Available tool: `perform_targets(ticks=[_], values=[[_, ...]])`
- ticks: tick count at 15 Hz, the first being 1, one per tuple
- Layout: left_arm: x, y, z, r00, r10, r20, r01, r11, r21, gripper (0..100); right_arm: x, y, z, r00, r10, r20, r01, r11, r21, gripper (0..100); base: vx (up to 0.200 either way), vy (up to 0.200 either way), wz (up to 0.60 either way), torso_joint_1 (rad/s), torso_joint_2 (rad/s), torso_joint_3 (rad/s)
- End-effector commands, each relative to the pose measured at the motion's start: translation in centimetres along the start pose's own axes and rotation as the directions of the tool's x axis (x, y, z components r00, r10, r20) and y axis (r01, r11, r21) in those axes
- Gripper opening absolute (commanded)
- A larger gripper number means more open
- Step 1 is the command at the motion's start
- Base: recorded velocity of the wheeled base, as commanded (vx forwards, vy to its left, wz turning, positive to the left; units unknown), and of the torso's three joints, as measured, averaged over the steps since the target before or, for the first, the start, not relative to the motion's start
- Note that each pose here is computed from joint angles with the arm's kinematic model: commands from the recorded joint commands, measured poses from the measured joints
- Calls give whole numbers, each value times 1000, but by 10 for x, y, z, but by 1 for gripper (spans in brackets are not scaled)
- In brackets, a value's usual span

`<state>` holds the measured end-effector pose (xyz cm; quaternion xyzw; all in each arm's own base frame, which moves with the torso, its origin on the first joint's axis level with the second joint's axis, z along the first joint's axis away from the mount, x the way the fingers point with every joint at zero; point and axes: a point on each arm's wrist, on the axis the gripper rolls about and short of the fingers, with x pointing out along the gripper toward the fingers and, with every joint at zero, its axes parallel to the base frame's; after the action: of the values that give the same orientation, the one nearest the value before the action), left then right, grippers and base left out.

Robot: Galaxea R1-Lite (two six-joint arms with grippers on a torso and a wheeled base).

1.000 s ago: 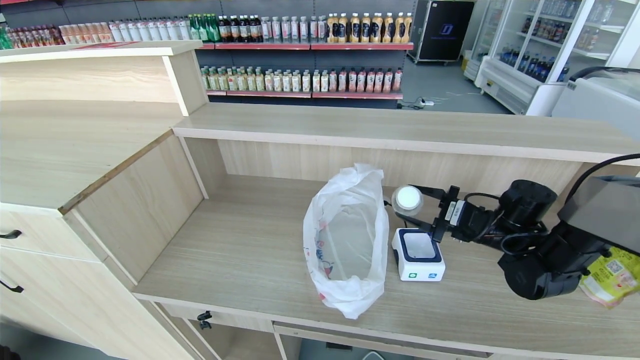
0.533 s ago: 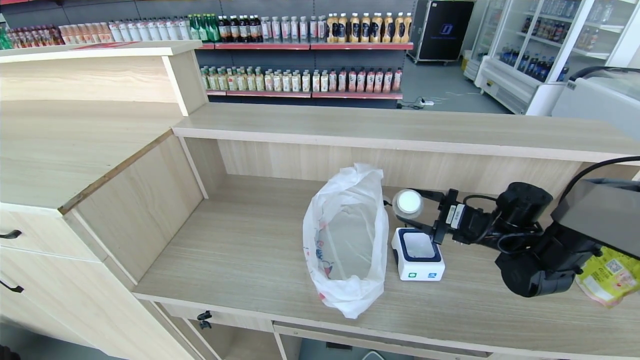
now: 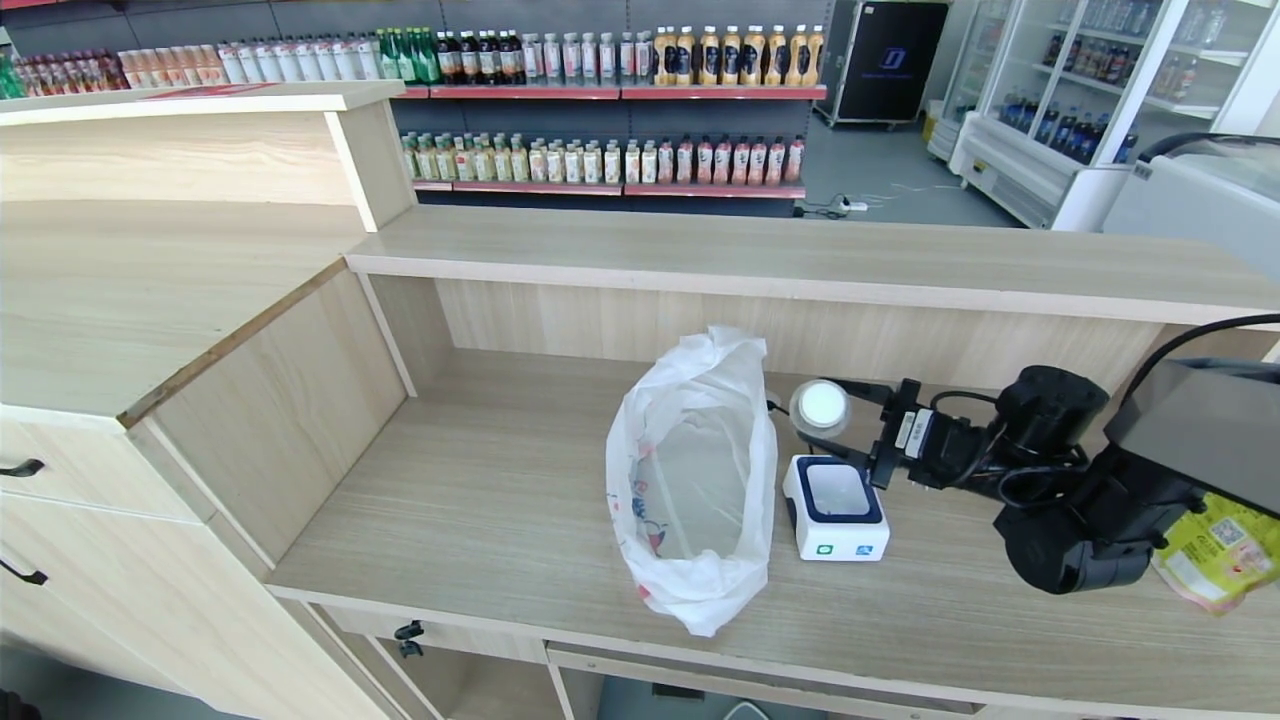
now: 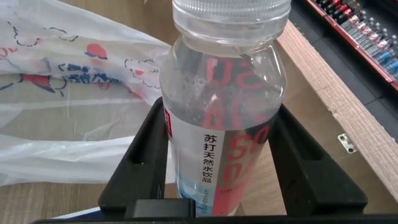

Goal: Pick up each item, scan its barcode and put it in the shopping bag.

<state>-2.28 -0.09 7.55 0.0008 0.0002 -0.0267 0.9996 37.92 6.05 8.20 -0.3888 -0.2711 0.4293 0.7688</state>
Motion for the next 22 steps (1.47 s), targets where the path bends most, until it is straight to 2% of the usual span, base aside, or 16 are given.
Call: perform_targets(ticks=[1,3,5,6,7,8,10,12,13,14,15,16,17,18,19,22], values=[[0,0,0,1000,0,-1,0,1000,0,100,-1,0,0,1000,-2,-2,2,1000,-2,0,0,0,0,0,0,0],[0,0,0,1000,0,-1,0,1000,0,100,-1,-3,2,1000,-6,-1,6,1000,-4,0,0,0,0,0,0,0],[0,0,0,1000,0,-1,0,1000,0,100,-6,-27,29,999,-42,31,43,999,-16,0,0,0,0,0,0,0],[0,0,0,1000,0,-1,0,1000,0,100,-18,-47,57,998,-55,13,54,996,70,0,0,0,0,0,0,0],[0,0,0,1000,0,-1,0,1000,0,100,-28,-57,72,998,-57,-10,57,990,132,0,0,0,0,0,0,0],[0,0,0,1000,0,-1,0,1000,0,100,-51,-76,101,996,-58,-68,72,969,236,0,0,0,0,0,0,0],[0,0,0,1000,0,-1,0,1000,0,100,-87,-90,137,981,-49,-185,119,912,392,0,0,0,0,0,0,0],[0,0,0,1000,0,-1,0,1000,0,100,-117,-95,154,910,-113,-399,300,844,445,0,0,0,0,0,0,0],[0,0,0,1000,0,-1,0,1000,0,100,-123,-96,158,879,-145,-454,368,813,452,0,0,0,0,0,0,0],[0,0,0,1000,0,-1,0,1000,0,100,-127,-97,163,834,-188,-518,464,746,477,0,0,0,0,0,0,0],[0,0,0,1000,0,-1,0,1000,0,100,-130,-99,167,755,-263,-601,605,632,484,0,0,0,0,0,0,0],[0,0,0,1000,0,-1,0,1000,0,100,-130,-98,170,698,-302,-650,676,578,457,0,0,0,0,0,0,0],[0,0,0,1000,0,-1,0,1000,0,100,-129,-90,170,595,-335,-731,762,526,378,0,0,0,0,0,0,0],[0,0,0,1000,0,-1,0,1000,0,100,-128,-85,171,536,-354,-766,800,503,328,0,0,0,0,0,0,0],[0,0,0,1000,0,-1,0,1000,0,100,-127,-85,174,511,-367,-777,816,490,305,0,0,0,0,0,0,0],[0,0,0,1000,0,-1,0,1000,0,100,-123,-85,179,534,-376,-758,805,501,318,0,0,0,0,0,0,0]])
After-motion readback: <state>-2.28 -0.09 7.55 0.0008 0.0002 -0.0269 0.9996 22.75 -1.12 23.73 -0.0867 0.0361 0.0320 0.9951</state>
